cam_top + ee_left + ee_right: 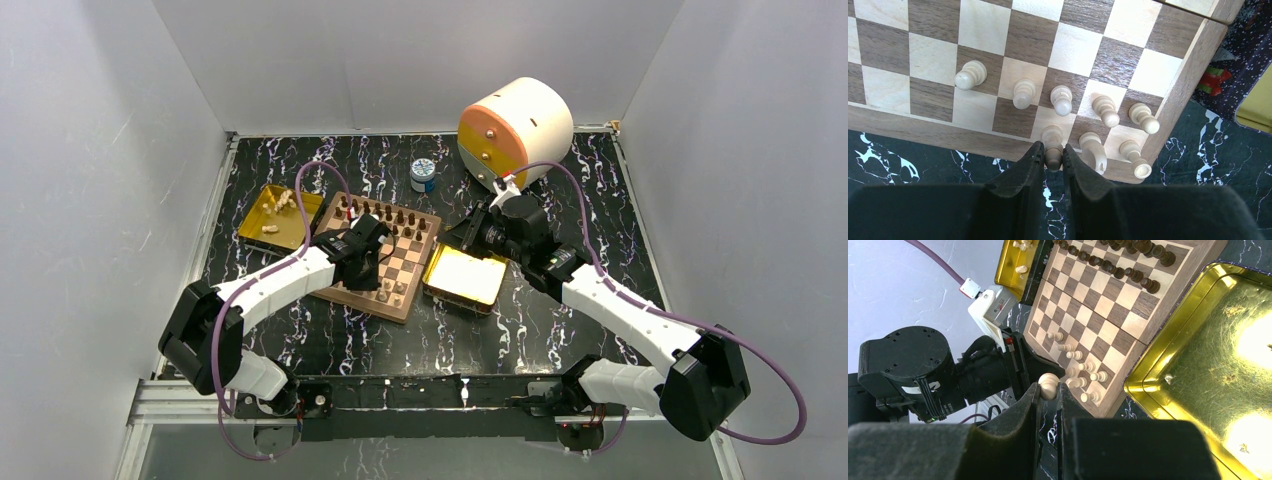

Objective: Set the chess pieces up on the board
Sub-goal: Place the chess piece on the chessboard.

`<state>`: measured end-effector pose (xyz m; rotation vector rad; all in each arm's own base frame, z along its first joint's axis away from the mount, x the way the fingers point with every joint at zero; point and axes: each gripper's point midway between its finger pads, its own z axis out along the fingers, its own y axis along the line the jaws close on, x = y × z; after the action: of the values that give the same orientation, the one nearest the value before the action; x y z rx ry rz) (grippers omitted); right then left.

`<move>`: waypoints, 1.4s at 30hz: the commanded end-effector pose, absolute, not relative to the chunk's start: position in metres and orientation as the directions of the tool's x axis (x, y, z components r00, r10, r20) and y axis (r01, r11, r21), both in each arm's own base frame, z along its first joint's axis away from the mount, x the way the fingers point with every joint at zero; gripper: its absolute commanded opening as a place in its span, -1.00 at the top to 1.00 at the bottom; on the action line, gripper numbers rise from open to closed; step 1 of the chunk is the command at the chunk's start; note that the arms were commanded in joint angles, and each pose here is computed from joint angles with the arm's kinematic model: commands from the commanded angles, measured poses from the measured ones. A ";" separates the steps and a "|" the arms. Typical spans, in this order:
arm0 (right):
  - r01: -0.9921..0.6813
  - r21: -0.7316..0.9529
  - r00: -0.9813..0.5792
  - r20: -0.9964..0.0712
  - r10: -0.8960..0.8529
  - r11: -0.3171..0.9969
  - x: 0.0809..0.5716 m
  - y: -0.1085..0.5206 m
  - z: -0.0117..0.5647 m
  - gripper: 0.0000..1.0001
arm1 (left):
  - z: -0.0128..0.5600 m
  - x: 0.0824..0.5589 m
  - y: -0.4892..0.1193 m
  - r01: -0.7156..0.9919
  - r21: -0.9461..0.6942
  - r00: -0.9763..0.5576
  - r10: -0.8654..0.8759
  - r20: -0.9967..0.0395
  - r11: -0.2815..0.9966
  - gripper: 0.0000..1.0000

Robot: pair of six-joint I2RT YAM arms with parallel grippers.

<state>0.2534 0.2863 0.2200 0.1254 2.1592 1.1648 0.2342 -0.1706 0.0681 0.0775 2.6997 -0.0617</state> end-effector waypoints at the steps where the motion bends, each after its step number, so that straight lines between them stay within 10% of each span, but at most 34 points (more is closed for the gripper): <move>1: -0.246 0.778 -0.745 -0.533 0.400 0.578 0.253 0.284 0.234 0.69 | 0.080 0.238 -0.171 0.061 -0.031 -0.891 0.040 -0.453 0.998 0.70; 22: -0.245 0.782 -0.749 -0.528 0.400 0.573 0.251 0.284 0.234 0.68 | 0.082 0.242 -0.174 0.078 -0.042 -0.879 0.049 -0.475 0.996 0.79; 42: -0.238 0.746 -0.771 -0.534 0.346 0.622 0.254 0.290 0.227 0.68 | 0.124 0.257 -0.186 0.063 -0.112 -0.848 -0.006 -0.530 0.992 0.36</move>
<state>0.2481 0.2822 0.2079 0.1323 2.2123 1.1348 0.2461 -0.1803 0.0886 0.0781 2.6564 -0.1032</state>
